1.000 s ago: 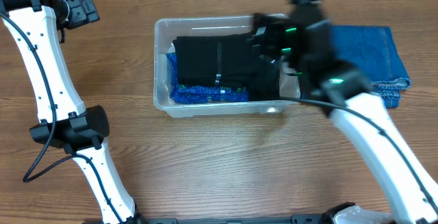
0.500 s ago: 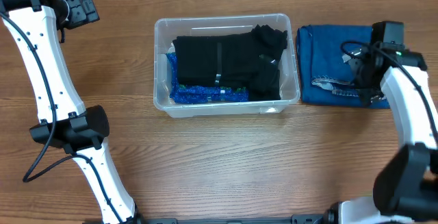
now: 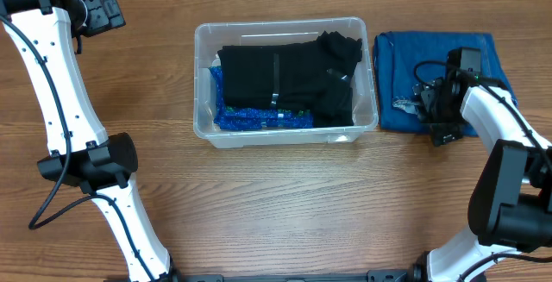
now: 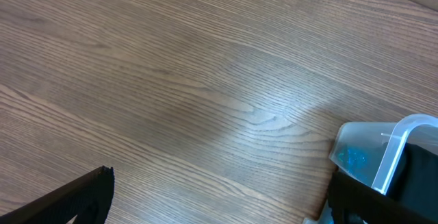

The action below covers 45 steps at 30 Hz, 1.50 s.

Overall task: Pack container
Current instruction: 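Move the right gripper to the folded blue jeans and grasp them, then lift the jeans with the right gripper and lay them over the bin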

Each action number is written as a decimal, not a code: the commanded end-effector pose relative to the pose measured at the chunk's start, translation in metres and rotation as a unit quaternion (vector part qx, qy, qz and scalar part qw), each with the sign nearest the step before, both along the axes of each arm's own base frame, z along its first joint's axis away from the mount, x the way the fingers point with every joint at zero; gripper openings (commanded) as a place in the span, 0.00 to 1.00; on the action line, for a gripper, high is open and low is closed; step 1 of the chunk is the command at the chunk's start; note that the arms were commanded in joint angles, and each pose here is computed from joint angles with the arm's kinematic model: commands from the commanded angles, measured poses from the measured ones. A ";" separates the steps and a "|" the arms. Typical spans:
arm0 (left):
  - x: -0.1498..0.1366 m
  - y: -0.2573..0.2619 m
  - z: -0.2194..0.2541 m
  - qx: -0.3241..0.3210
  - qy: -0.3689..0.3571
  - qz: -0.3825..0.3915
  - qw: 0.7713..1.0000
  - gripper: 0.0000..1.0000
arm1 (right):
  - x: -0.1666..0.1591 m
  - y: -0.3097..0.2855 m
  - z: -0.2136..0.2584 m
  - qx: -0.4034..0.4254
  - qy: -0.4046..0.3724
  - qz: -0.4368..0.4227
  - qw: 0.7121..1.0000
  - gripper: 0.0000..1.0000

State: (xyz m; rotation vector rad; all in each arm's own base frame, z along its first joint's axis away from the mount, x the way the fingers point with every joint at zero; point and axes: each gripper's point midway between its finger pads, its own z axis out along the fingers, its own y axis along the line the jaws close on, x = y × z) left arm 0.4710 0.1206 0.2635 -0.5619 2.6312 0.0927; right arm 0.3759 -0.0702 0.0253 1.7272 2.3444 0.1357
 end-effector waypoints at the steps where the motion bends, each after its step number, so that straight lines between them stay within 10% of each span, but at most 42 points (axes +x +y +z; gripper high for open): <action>1: -0.001 -0.003 0.012 0.001 -0.017 -0.002 1.000 1.00 | -0.018 0.007 -0.027 0.015 0.012 -0.001 1.000 1.00; 5: -0.001 -0.003 0.012 0.001 -0.017 -0.002 1.000 1.00 | -0.014 0.007 -0.040 0.008 -0.017 0.005 1.000 0.89; 11: -0.001 -0.003 0.012 0.001 -0.017 -0.002 1.000 1.00 | -0.012 0.004 -0.047 -0.019 -0.034 0.060 0.997 0.04; 17: -0.001 -0.003 0.012 0.001 -0.017 -0.002 1.000 1.00 | 0.013 0.002 -0.019 -0.044 -0.071 0.139 0.987 0.04; 34: -0.001 -0.003 0.012 0.001 -0.017 -0.002 1.000 1.00 | 0.047 0.011 0.311 -0.144 -0.284 0.215 0.923 0.04; 45: -0.001 -0.003 0.012 0.001 -0.017 -0.002 1.000 1.00 | 0.020 0.147 0.399 -0.152 -0.380 0.272 0.871 0.04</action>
